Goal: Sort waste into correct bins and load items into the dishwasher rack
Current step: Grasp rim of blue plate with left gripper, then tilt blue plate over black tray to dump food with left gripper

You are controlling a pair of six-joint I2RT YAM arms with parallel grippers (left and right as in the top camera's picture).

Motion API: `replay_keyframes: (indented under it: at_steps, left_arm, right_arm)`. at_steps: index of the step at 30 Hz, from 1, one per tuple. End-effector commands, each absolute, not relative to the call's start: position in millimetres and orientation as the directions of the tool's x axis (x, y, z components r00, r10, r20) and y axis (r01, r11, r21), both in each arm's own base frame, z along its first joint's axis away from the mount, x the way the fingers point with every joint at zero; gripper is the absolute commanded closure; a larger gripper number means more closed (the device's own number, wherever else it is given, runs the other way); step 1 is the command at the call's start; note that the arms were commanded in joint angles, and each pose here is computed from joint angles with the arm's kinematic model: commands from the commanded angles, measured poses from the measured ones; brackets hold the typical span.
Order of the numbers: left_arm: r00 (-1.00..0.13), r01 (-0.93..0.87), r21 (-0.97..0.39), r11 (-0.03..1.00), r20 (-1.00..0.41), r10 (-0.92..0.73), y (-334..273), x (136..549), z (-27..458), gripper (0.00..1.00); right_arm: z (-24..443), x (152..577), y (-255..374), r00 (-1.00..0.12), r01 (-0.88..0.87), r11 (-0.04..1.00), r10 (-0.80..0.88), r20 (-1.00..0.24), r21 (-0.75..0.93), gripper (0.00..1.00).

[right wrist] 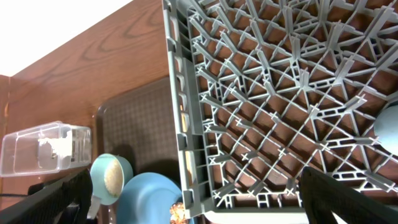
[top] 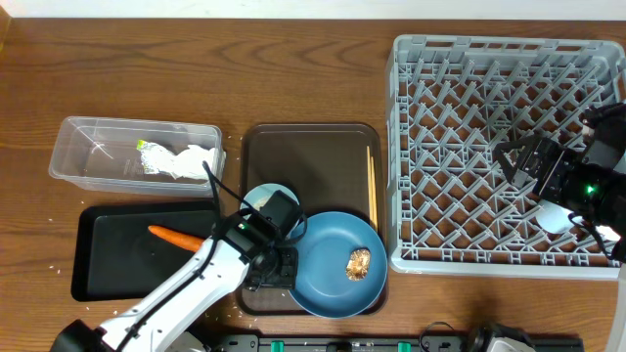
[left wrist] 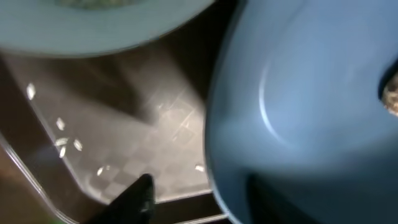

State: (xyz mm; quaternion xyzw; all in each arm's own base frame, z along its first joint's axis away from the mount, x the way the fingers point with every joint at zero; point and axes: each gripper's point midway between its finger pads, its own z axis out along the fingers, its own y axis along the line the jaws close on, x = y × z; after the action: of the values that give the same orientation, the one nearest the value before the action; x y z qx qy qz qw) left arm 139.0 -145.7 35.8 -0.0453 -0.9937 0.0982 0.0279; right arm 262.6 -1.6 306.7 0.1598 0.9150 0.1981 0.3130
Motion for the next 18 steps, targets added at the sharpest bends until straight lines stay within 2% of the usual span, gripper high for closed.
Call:
replay_keyframes:
  at_steps: [1, 3, 6, 9, 12, 18]
  left_arm:
    - [-0.989, 0.138, -0.211, 0.968, 0.016, 0.145, -151.1, 145.3, 33.0, 0.59]
    - [-0.986, 0.160, -0.212, 0.964, 0.011, 0.166, -153.1, 147.9, 29.8, 0.60]
    - [-0.985, 0.158, -0.195, 0.968, 0.044, 0.169, -151.3, 145.5, 22.2, 0.75]
    - [-0.979, 0.172, -0.175, 0.969, 0.080, 0.189, -149.3, 143.0, 12.4, 0.80]
    - [-0.976, 0.167, -0.162, 0.973, 0.110, 0.186, -147.4, 140.1, 6.6, 0.94]
    - [-0.978, 0.164, -0.166, 0.972, 0.101, 0.182, -147.9, 140.9, 14.8, 0.94]
  right_arm:
    - [305.7, 262.6, 0.3, -0.760, 0.153, 0.878, 0.398, -0.514, 0.453, 0.01]
    - [305.7, 262.7, 0.3, -0.760, 0.153, 0.878, 0.398, -0.514, 0.453, 0.01]
    - [305.6, 262.6, 0.3, -0.760, 0.153, 0.878, 0.398, -0.514, 0.453, 0.01]
    - [305.6, 262.5, 0.4, -0.760, 0.153, 0.878, 0.398, -0.513, 0.454, 0.01]
    - [305.6, 262.5, 0.4, -0.760, 0.153, 0.878, 0.398, -0.513, 0.454, 0.01]
    - [305.2, 262.0, 0.5, -0.762, 0.154, 0.878, 0.398, -0.511, 0.454, 0.01]
